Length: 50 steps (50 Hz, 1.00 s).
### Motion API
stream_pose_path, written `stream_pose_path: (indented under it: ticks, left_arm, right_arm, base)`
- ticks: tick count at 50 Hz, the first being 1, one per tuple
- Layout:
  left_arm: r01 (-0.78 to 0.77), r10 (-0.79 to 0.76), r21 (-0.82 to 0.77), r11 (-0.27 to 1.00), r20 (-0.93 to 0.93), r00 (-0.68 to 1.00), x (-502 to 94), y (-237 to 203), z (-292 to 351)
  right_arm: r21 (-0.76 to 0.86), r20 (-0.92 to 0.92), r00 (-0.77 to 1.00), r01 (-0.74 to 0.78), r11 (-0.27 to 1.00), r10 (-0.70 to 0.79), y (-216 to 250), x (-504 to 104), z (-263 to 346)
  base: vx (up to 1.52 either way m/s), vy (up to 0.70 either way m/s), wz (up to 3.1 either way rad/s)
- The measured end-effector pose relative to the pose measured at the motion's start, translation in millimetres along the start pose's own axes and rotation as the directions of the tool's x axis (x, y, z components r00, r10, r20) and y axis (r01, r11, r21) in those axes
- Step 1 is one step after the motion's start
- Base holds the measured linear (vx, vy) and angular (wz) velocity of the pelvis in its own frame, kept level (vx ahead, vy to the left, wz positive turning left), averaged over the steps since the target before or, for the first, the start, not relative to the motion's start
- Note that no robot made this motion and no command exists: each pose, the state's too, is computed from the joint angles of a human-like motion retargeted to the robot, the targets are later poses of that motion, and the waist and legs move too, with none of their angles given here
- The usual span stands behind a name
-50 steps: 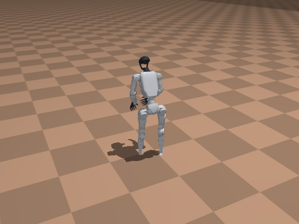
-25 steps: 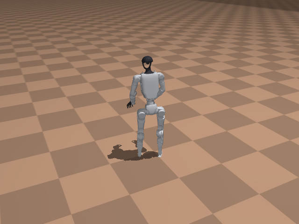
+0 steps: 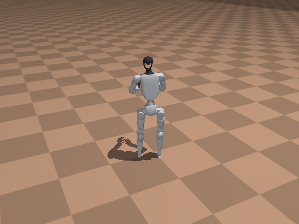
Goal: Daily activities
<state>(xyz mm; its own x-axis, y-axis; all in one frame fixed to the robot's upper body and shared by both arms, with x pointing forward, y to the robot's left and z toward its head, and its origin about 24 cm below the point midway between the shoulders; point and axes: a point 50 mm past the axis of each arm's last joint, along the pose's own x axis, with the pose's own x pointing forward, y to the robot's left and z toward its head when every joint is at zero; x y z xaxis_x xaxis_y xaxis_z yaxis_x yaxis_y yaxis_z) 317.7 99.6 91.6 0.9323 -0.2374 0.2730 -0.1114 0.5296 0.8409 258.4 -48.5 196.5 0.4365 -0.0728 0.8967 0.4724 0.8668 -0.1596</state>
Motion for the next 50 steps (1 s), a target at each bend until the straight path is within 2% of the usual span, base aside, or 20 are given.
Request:
stream_pose_path:
  ticks: [10, 19, 33, 41, 50]
  left_arm:
    - [-0.029, 0.03, 0.055, 0.998, -0.008, 1.0, 9, 18, 5]
    - [0.022, -0.018, 0.117, 0.993, -0.03, 0.999, 11, 21, 1]
    - [0.127, -0.119, 0.137, 0.982, -0.059, 0.991, 5, 15, -6]
    - [0.12, -0.107, 0.162, 0.98, -0.086, 0.991, 4, 18, -10]
    - [0.053, -0.035, 0.212, 0.976, -0.088, 0.996, 2, 26, -12]
  right_arm:
    - [-0.169, 0.062, 0.997, -0.027, 0.985, 0.038, 18, 3, -3]
    - [-0.211, 0.118, 0.991, -0.036, 0.977, 0.062, 21, 1, 1]
    - [-0.337, 0.073, 0.993, -0.063, 0.939, 0.092, 20, -1, -18]
    - [-0.379, 0.112, 0.989, -0.044, 0.925, 0.093, 19, -1, -19]
    - [-0.346, 0.131, 0.991, 0.039, 0.937, 0.007, 13, -4, -13]
  base:
    - [0.0, 0.0, -0.11]
    - [0.0, 0.0, 0.0]
    - [0.0, 0.0, 0.0]
    - [0.0, 0.0, 0.0]
    - [0.0, 0.0, 0.0]
